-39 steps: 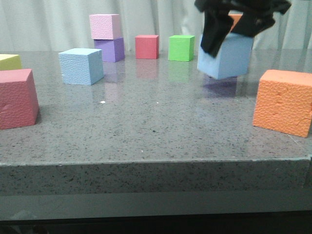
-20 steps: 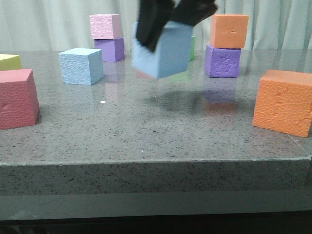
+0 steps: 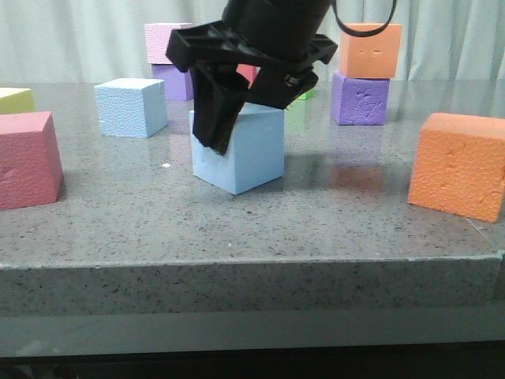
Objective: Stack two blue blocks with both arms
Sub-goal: 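Lift the light-blue cube with the right gripper and carry it toward the table center, then set the light-blue cube down and open the right gripper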
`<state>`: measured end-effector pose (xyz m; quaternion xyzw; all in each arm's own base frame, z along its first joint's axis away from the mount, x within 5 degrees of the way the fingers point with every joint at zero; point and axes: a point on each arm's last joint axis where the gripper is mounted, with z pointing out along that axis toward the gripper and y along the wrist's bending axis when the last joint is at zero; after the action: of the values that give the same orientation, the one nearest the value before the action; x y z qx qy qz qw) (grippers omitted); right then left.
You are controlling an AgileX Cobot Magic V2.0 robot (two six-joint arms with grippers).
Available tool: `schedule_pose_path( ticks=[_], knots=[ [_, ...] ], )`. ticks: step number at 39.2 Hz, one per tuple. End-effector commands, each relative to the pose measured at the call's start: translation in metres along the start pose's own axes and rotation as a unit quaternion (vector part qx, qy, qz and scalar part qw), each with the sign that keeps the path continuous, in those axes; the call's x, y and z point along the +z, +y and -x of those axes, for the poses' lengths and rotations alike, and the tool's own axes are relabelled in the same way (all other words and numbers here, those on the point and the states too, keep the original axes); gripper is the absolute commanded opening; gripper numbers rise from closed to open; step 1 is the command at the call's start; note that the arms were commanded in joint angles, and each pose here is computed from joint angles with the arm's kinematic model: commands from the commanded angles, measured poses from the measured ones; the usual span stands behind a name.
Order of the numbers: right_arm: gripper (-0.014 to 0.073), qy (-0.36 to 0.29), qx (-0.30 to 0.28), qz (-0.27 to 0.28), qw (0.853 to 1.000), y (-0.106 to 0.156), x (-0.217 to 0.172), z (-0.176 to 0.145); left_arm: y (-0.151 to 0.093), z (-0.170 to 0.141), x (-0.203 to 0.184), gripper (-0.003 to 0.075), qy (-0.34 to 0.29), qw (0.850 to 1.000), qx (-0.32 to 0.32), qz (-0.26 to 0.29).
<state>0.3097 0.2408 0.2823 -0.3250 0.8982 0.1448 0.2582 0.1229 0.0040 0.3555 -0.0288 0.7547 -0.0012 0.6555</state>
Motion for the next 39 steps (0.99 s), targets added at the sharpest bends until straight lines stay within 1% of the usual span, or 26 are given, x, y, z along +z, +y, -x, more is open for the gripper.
schedule_pose_path(
  ticks=[1,3,9,12,15,18,22,24,33,37,39],
  knots=[
    [0.0583,-0.06,-0.006,-0.001,0.998,0.004,-0.032,0.015,-0.001,0.017,-0.002,0.0692,-0.053,0.999,0.0,-0.003],
    [0.0614,-0.07,-0.004,0.002,0.998,0.005,-0.041,0.017,-0.001,0.017,-0.002,0.0692,-0.053,0.999,0.0,-0.003],
    [0.0617,-0.116,-0.012,0.003,0.993,0.011,-0.083,0.027,-0.001,0.017,-0.002,0.0692,-0.053,0.999,0.0,-0.003],
    [0.0605,-0.136,-0.015,0.004,0.991,0.013,-0.104,0.03,-0.001,0.017,-0.002,0.0692,-0.053,0.999,0.0,-0.003],
    [0.0571,-0.15,-0.013,0.005,0.989,0.015,-0.122,0.031,-0.001,0.017,-0.002,0.0692,-0.053,0.999,0.0,-0.003],
    [0.0498,-0.16,-0.005,0.008,0.987,0.017,-0.136,0.032,-0.001,0.017,-0.002,0.0692,-0.053,0.999,0.0,-0.003],
    [0.0377,-0.177,-0.005,0.008,0.984,0.019,-0.152,0.029,-0.001,0.017,-0.002,0.0692,-0.053,0.999,0.0,-0.003],
    [0.0304,-0.182,-0.006,0.008,0.983,0.02,-0.158,0.029,-0.001,0.017,-0.002,0.0692,-0.053,0.999,0.0,-0.003],
    [0.0031,-0.198,-0.008,0.008,0.98,0.022,-0.171,0.026,-0.001,0.017,-0.002,0.0692,-0.053,0.999,0.0,-0.003],
    [-0.0057,-0.204,-0.009,0.008,0.979,0.022,-0.176,0.025,-0.001,0.017,-0.002,0.0692,-0.053,0.999,0.0,-0.003],
    [-0.0076,-0.207,-0.006,0.005,0.978,0.021,-0.18,0.024,-0.001,0.017,-0.002,0.0692,-0.053,0.999,0.0,-0.003]
  ],
)
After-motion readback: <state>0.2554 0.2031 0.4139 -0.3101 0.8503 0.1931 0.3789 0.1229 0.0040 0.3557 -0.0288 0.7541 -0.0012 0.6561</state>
